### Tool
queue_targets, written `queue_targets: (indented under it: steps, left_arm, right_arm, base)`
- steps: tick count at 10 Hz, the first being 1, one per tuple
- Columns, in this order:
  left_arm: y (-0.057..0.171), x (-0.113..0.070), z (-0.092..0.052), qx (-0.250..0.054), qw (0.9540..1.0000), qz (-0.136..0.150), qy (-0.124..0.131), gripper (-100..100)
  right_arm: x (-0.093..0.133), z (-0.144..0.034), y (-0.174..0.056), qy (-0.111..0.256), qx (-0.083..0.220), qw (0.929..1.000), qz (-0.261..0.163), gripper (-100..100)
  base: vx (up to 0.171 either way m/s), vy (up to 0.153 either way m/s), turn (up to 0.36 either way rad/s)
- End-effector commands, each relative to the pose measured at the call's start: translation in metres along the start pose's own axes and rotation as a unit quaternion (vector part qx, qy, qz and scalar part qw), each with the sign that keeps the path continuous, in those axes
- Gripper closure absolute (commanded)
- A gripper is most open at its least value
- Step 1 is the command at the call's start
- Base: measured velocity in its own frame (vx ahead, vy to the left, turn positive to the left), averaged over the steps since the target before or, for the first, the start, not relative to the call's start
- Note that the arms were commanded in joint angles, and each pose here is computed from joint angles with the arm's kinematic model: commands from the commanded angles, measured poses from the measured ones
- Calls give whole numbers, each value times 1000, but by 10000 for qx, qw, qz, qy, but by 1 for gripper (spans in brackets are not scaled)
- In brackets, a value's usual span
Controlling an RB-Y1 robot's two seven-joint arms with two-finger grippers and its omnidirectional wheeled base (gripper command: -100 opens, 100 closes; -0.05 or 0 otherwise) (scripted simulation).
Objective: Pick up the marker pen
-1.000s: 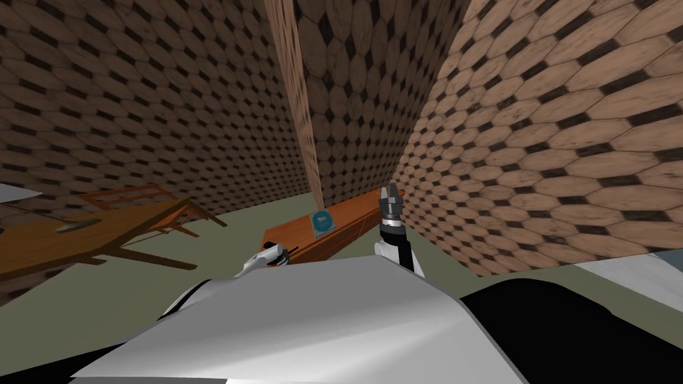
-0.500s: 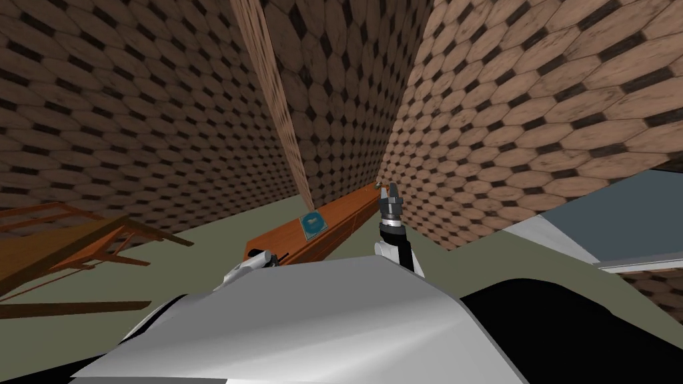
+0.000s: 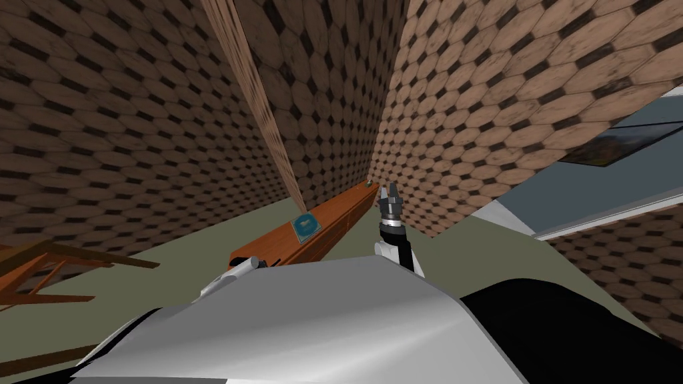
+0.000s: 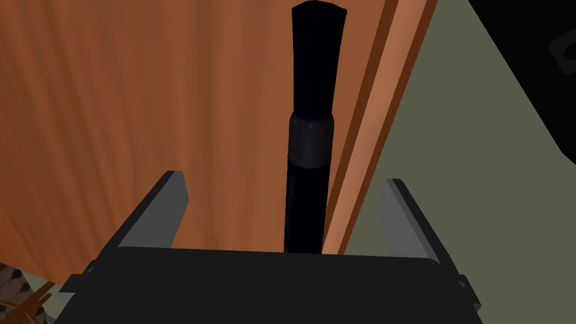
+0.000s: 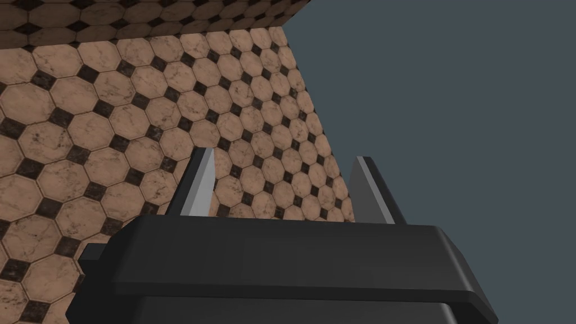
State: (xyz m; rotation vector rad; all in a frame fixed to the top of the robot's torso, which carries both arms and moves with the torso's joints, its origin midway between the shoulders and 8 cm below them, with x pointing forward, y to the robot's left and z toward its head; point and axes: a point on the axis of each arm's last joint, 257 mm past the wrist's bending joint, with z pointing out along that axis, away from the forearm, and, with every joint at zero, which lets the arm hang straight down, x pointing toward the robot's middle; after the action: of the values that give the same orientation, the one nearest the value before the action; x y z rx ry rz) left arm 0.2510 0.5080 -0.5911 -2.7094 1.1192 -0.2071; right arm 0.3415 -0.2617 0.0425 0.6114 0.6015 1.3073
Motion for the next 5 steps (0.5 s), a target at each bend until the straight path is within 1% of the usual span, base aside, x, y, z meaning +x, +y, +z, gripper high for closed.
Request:
queue_targets:
  steps: [1,2,3,5]
  left_arm:
    - [-4,-13,-4,52,9998,-180,2,-100]
    - [0,-12,-2,14,10000,-84,-35,-100]
    - [0,-13,-2,12,9999,-109,-32,100]
    - [7,-12,-1,-52,9999,-113,-35,100]
  right_arm:
    - [0,0,0,0,0,10000,0,0]
    - [0,0,0,0,0,10000,0,0]
    - [0,0,0,0,1,10000,-1,0]
    - [0,0,0,0,1,10000,-1,0]
  base:
    - [-36,-34,-333]
    - [-16,-10,-47]
    - [-8,-9,15]
    - [-5,-7,2]
